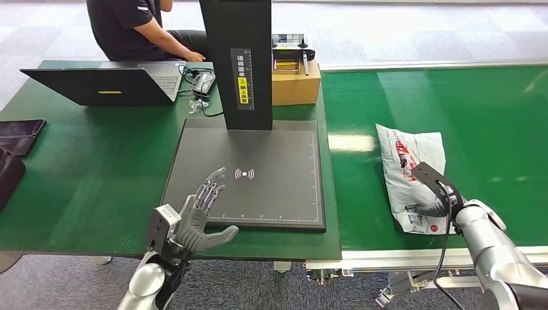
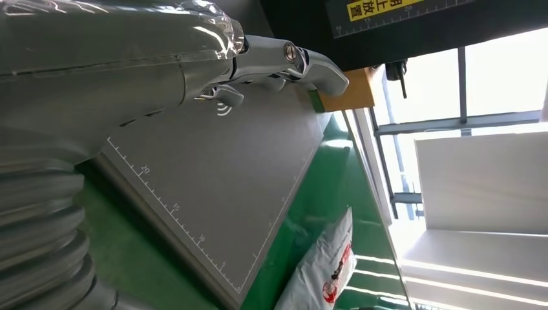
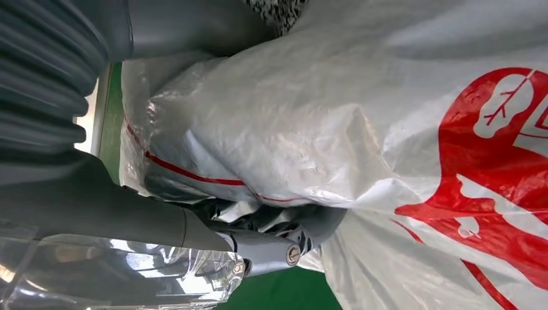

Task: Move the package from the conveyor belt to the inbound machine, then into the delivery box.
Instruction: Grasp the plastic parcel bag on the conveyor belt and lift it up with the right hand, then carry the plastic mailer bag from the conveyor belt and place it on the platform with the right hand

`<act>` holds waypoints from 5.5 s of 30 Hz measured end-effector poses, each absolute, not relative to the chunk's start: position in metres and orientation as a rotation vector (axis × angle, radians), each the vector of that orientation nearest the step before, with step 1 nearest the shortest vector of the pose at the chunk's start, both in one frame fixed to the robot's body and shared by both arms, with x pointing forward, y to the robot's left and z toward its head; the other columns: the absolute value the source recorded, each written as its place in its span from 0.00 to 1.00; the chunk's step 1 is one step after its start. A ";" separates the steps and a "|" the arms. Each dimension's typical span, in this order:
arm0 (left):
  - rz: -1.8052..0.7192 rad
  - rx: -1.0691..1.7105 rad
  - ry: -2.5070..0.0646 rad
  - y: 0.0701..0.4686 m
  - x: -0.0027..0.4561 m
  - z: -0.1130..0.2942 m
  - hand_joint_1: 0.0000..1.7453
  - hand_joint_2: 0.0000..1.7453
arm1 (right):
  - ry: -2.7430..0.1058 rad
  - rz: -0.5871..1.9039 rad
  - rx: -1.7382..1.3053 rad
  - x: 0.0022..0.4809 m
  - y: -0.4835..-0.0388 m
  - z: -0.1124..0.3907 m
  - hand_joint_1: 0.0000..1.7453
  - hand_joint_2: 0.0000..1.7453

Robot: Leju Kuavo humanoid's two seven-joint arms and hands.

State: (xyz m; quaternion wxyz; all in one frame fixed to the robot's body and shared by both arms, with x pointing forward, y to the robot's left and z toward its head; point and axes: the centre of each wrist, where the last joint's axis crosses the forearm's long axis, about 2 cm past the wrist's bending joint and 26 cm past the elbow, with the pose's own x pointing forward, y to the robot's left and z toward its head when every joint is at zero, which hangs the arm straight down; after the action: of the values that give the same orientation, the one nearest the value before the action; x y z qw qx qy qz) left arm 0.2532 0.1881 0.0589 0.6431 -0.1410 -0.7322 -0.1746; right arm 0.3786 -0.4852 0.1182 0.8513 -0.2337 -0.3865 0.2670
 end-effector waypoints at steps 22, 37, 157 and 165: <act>-0.371 -0.337 -1.664 0.190 0.247 0.058 0.00 1.00 | -1.016 0.560 -0.418 0.382 -0.460 0.109 1.00 1.00; -0.347 -0.321 -1.674 0.191 0.240 0.062 0.00 1.00 | -1.296 0.598 -0.912 0.390 -0.432 0.124 1.00 1.00; -0.382 -0.344 -1.632 0.189 0.247 0.066 0.00 1.00 | -1.189 0.398 -0.300 0.290 -0.333 0.069 0.09 1.00; -0.375 -0.339 -1.636 0.190 0.246 0.067 0.00 1.00 | -1.357 0.428 -0.222 0.290 -0.332 0.068 1.00 1.00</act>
State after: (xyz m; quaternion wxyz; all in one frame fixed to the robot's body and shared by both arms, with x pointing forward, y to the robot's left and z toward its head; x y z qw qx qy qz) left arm 0.2460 0.1896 0.0667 0.6551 -0.1496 -0.7218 -0.1656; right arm 0.2897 -0.3324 0.0682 0.7517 -0.1015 -0.6216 0.1958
